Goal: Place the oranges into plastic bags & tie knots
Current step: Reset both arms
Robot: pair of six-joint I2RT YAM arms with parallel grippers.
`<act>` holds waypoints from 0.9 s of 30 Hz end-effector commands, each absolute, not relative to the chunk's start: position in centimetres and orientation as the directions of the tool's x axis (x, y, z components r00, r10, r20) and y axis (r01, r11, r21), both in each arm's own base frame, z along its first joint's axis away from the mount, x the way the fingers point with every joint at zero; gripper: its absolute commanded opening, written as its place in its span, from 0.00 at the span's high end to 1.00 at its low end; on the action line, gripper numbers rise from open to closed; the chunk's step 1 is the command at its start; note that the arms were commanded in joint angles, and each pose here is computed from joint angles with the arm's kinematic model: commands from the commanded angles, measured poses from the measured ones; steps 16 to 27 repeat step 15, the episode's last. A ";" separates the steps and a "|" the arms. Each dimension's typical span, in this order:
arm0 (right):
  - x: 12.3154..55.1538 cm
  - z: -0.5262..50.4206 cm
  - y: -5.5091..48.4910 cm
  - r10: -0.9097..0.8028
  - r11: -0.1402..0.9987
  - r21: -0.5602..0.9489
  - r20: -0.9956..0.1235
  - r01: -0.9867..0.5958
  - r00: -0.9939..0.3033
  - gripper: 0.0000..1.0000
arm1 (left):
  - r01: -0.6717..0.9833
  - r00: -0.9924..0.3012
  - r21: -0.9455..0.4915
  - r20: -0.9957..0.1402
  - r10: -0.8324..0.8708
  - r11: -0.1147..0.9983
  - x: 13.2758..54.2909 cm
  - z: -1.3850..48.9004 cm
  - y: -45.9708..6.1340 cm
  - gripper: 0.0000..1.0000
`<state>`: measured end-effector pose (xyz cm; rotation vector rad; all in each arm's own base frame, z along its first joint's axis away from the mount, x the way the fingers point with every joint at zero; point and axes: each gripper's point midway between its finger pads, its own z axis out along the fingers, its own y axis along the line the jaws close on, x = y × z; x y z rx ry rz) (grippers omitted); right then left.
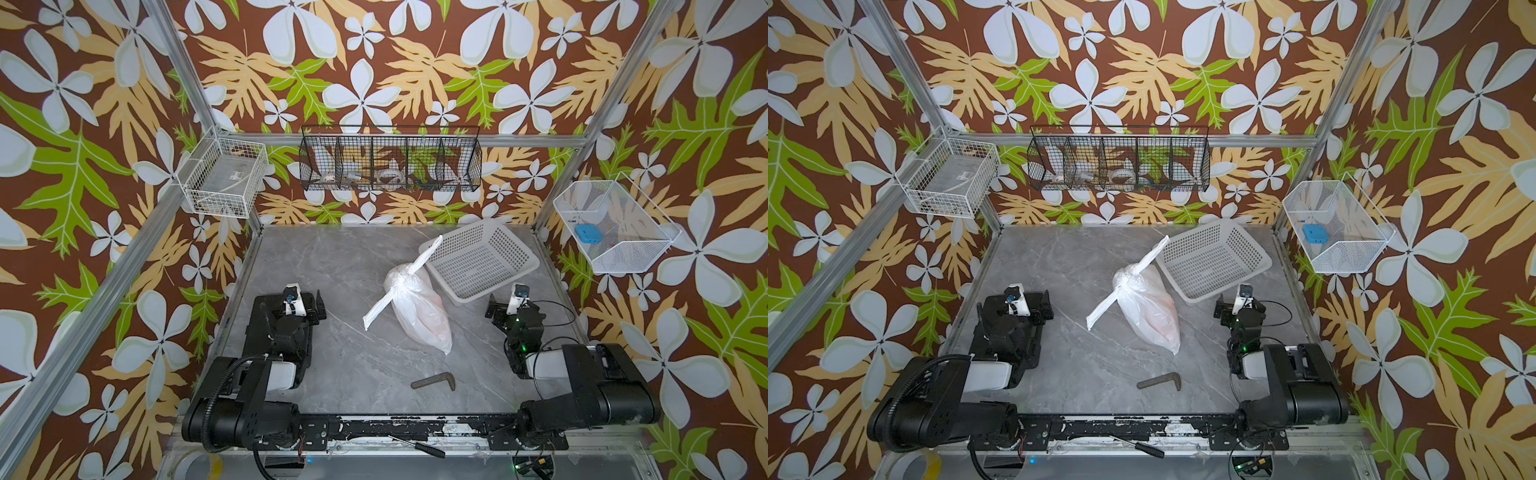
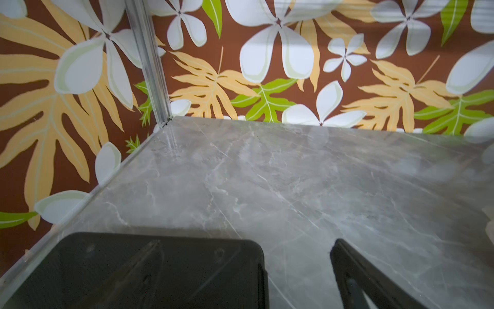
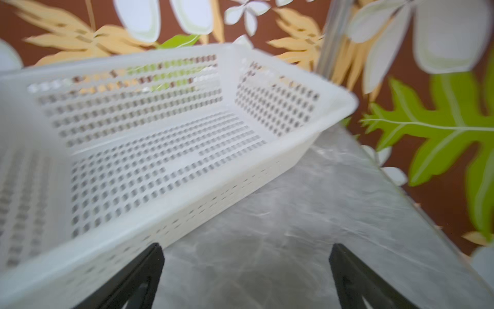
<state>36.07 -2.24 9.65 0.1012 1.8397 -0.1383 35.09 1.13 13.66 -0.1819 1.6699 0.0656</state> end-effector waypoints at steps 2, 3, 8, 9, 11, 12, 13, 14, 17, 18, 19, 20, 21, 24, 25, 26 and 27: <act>36.8 11.5 -1.8 -0.035 0.991 -0.060 -0.978 0.119 -0.205 0.08 | -0.140 -0.031 -0.098 -0.994 -0.104 0.985 35.3 15.1 0.9 0.00; 36.9 11.5 -1.7 -0.035 0.991 -0.061 -0.977 0.118 -0.211 0.25 | -0.149 -0.046 -0.103 -0.993 -0.111 0.983 35.3 14.9 1.1 0.00; 36.8 11.6 -1.5 -0.053 0.988 -0.082 -0.976 0.129 -0.210 0.01 | -0.150 -0.035 -0.103 -0.993 -0.109 0.983 35.2 15.0 1.1 0.00; 36.9 11.6 -1.5 -0.054 0.989 -0.082 -0.976 0.126 -0.209 0.01 | -0.150 -0.034 -0.102 -0.994 -0.108 0.983 35.2 15.1 1.1 0.00; 37.0 11.5 -1.5 -0.051 0.989 -0.079 -0.975 0.124 -0.214 0.01 | -0.150 -0.035 -0.102 -0.994 -0.108 0.983 35.2 15.0 1.1 0.00; 37.0 11.5 -1.5 -0.051 0.989 -0.079 -0.976 0.123 -0.214 0.01 | -0.150 -0.035 -0.102 -0.994 -0.108 0.983 35.2 15.0 1.1 0.00; 37.1 11.5 -1.5 -0.052 0.989 -0.080 -0.975 0.124 -0.214 0.01 | -0.150 -0.034 -0.102 -0.994 -0.108 0.983 35.2 15.1 1.1 0.00; 36.9 11.5 -1.5 -0.052 0.989 -0.080 -0.976 0.126 -0.212 0.01 | -0.150 -0.036 -0.101 -0.993 -0.108 0.983 35.2 15.0 1.1 0.00; 36.9 11.5 -1.6 -0.050 0.989 -0.079 -0.976 0.129 -0.211 0.01 | -0.156 -0.033 -0.104 -0.993 -0.110 0.982 35.2 15.1 1.2 0.00; 36.9 11.5 -1.6 -0.050 0.989 -0.079 -0.976 0.129 -0.211 0.01 | -0.156 -0.033 -0.104 -0.993 -0.110 0.982 35.2 15.1 1.2 0.00; 36.9 11.5 -1.6 -0.050 0.989 -0.079 -0.976 0.129 -0.211 0.01 | -0.156 -0.033 -0.104 -0.993 -0.110 0.982 35.2 15.1 1.2 0.00; 36.9 11.5 -1.6 -0.050 0.989 -0.079 -0.976 0.129 -0.211 0.01 | -0.156 -0.033 -0.104 -0.993 -0.110 0.982 35.2 15.1 1.2 0.00; 36.9 11.5 -1.6 -0.050 0.989 -0.079 -0.976 0.129 -0.211 0.01 | -0.156 -0.033 -0.104 -0.993 -0.110 0.982 35.2 15.1 1.2 0.00; 36.9 11.5 -1.6 -0.050 0.989 -0.079 -0.976 0.129 -0.211 0.01 | -0.156 -0.033 -0.104 -0.993 -0.110 0.982 35.2 15.1 1.2 0.00; 36.9 11.5 -1.6 -0.050 0.989 -0.079 -0.976 0.129 -0.211 0.01 | -0.156 -0.033 -0.104 -0.993 -0.110 0.982 35.2 15.1 1.2 0.00; 36.9 11.5 -1.6 -0.050 0.989 -0.079 -0.976 0.129 -0.211 0.01 | -0.156 -0.033 -0.104 -0.993 -0.110 0.982 35.2 15.1 1.2 0.00; 36.9 11.5 -1.6 -0.050 0.989 -0.079 -0.976 0.129 -0.211 0.01 | -0.156 -0.033 -0.104 -0.993 -0.110 0.982 35.2 15.1 1.2 0.00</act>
